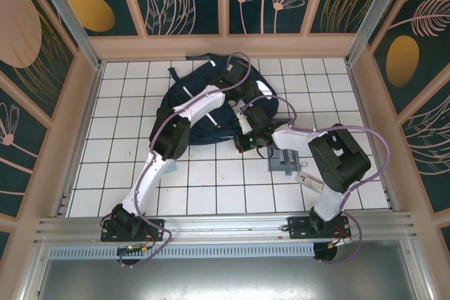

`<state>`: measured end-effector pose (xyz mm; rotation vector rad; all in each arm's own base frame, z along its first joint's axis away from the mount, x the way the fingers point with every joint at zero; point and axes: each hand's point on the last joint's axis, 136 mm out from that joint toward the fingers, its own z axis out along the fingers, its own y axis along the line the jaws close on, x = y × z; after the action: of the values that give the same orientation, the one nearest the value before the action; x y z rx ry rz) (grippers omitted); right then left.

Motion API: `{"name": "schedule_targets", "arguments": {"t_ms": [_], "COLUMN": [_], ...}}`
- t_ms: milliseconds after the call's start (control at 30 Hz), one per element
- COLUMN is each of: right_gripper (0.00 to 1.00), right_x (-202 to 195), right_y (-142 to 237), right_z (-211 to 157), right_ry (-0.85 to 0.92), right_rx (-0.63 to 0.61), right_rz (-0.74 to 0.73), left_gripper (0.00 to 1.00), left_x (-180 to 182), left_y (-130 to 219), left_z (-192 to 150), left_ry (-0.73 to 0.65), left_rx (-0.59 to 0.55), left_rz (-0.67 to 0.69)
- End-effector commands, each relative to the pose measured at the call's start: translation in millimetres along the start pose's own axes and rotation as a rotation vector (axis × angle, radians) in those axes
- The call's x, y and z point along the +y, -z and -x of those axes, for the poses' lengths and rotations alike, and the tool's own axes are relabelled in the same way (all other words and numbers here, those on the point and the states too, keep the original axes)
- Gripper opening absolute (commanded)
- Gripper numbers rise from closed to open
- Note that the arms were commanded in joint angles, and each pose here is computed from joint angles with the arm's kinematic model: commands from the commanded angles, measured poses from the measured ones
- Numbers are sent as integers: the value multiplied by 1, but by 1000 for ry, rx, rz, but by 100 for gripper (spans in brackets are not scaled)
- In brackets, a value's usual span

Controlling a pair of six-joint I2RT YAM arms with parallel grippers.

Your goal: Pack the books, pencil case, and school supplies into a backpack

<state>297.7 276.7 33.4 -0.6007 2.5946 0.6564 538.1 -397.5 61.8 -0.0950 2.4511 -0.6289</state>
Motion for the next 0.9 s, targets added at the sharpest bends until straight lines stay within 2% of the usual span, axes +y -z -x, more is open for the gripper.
{"name": "schedule_targets", "arguments": {"t_ms": [0,133,300,400,533,633,767,867], "right_gripper": [0,0,0,0,0,0,0,0], "right_x": [27,-3,9,10,-17,-29,-28,-26], "right_y": [7,11,20,21,23,26,25,20], "right_z": [-39,-27,3,20,43,56,65,62], "right_ry": [23,-65,-126,-153,-216,-222,-170,-128], "right_rx": [160,123,37,14,-12,-22,9,74], "right_rz": [53,4,146,168,138,143,185,206], "left_gripper": [65,73,80,81,82,80,82,83], "left_x": [47,34,23,29,47,58,62,69], "left_y": [-36,10,94,136,175,189,194,185], "left_z": [-14,20,64,63,28,-19,-73,-96], "left_ry": [35,-51,-248,-358,-424,-487,-664,-743], "left_rx": [29,-39,-131,-112,-44,6,57,112], "left_rz": [54,44,128,175,184,162,205,229]}}
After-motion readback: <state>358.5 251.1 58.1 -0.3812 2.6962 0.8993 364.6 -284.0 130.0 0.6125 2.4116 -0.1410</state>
